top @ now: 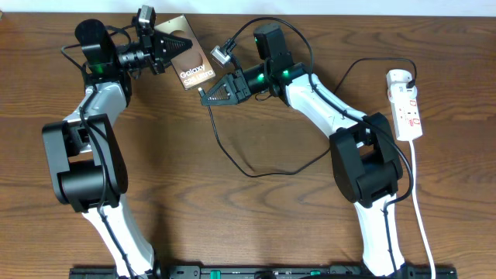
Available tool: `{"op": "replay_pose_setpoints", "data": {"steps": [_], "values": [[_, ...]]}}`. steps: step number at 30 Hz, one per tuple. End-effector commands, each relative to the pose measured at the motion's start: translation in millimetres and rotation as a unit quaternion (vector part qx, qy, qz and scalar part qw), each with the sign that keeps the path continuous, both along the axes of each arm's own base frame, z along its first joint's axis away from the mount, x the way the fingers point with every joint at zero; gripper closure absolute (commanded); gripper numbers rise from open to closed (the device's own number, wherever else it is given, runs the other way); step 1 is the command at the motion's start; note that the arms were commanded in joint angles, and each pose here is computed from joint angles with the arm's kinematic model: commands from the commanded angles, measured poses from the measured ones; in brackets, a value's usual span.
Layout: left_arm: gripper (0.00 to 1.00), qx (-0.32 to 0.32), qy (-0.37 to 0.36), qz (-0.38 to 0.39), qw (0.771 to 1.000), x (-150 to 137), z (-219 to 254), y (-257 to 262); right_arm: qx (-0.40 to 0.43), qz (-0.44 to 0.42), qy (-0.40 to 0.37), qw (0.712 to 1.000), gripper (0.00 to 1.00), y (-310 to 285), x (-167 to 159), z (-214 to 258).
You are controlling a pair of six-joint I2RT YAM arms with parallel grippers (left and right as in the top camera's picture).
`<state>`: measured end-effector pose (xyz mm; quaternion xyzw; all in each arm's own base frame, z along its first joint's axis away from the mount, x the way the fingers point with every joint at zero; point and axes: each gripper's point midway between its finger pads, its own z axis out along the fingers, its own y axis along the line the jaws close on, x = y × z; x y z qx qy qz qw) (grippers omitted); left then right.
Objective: Plug charger to phone and switch on socket
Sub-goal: 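Push the cable plug into the phone's bottom port with the right gripper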
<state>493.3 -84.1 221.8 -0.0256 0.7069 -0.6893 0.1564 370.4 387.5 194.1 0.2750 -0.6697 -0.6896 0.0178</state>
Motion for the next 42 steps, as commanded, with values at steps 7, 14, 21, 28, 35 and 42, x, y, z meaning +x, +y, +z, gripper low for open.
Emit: {"op": "replay_pose_setpoints", "data": {"steps": [7,14,21,28,35,42], "values": [[0.93,0.005,-0.027,-0.011,1.000,-4,14,0,0.005,-0.001,-0.005,1.000,0.99,-3,3,2],[0.92,0.005,-0.029,-0.011,0.999,-4,14,0,0.005,-0.007,-0.007,1.000,0.99,-7,8,2],[0.93,0.006,-0.032,-0.013,0.999,-5,14,-1,0.005,-0.009,-0.008,1.000,0.99,-8,9,2],[0.92,0.007,-0.037,-0.017,0.999,-5,15,-5,0.004,-0.011,-0.008,1.000,0.99,-9,10,1],[0.93,0.006,-0.036,-0.021,0.999,-6,15,-10,0.001,-0.016,-0.010,1.000,0.99,-8,12,0],[0.93,0.007,-0.037,-0.022,0.999,-6,15,-11,0.000,-0.018,-0.010,1.000,0.99,-9,13,0]]}}
